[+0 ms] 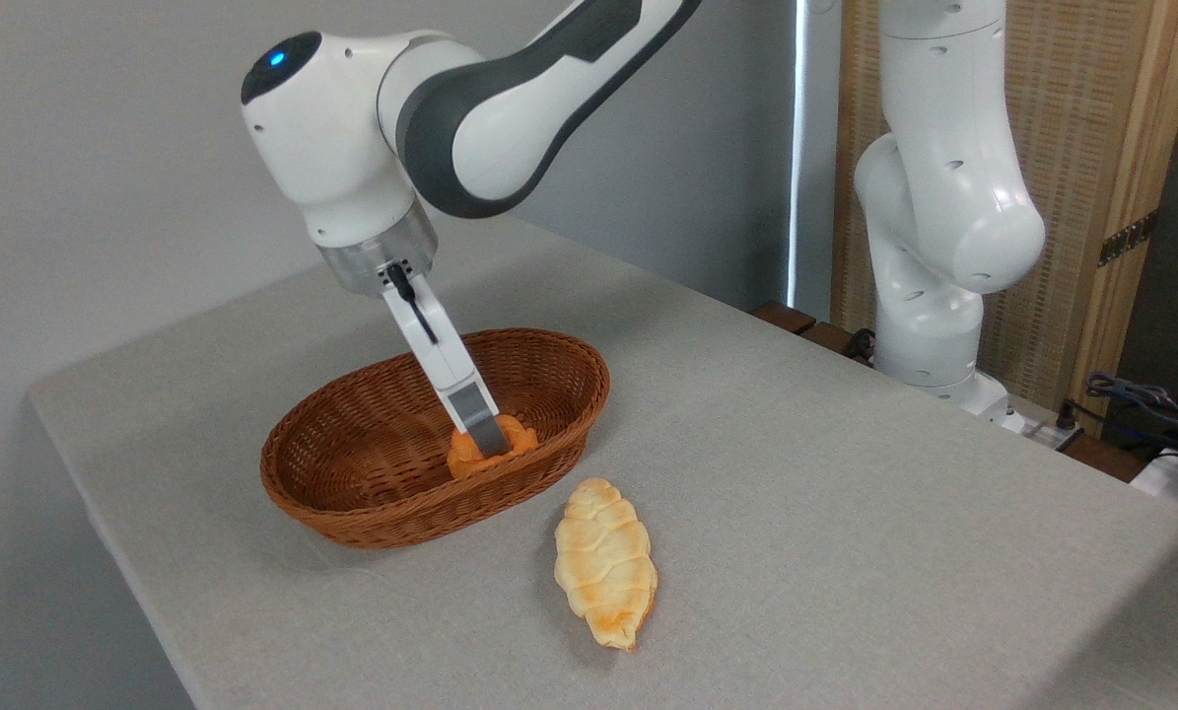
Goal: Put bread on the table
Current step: 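Lower the gripper into the basket onto the orange bread roll, then close the gripper fingers around the orange bread roll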
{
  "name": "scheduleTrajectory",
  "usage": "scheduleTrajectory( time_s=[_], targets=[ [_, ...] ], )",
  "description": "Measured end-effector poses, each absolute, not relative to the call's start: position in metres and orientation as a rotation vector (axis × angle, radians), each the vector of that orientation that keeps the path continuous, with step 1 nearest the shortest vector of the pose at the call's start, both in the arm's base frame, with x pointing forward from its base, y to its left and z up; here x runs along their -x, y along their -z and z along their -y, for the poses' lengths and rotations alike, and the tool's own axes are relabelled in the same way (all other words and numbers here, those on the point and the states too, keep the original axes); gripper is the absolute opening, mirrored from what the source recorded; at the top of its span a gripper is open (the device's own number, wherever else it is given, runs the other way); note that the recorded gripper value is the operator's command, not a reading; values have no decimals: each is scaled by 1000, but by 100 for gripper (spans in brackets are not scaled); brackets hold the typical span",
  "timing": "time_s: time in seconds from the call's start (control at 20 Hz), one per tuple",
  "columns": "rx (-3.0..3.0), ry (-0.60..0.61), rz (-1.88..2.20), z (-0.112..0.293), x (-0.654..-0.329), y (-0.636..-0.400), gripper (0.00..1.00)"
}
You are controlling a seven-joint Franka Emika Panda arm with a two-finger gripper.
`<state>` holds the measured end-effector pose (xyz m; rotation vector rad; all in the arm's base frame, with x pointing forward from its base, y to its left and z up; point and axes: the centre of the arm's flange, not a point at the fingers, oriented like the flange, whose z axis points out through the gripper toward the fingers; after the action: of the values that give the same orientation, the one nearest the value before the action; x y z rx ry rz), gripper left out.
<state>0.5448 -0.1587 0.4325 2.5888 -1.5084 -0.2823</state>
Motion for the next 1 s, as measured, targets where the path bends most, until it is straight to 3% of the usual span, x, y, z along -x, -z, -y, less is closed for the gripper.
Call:
scheduleTrajectory(
  time_s=[0.1, 0.15, 0.35, 0.4, 0.5, 1.0],
  targets=[
    [-2600, 287, 1519, 159, -548, -425, 99],
    [-2613, 300, 1536, 158, -550, -422, 93],
    [-2626, 324, 1560, 160, -551, -416, 35],
    [-2626, 325, 1561, 160, -551, -416, 28],
    [-2626, 326, 1561, 160, -551, -416, 24],
    [-2634, 322, 1565, 158, -552, -418, 25]
  ],
)
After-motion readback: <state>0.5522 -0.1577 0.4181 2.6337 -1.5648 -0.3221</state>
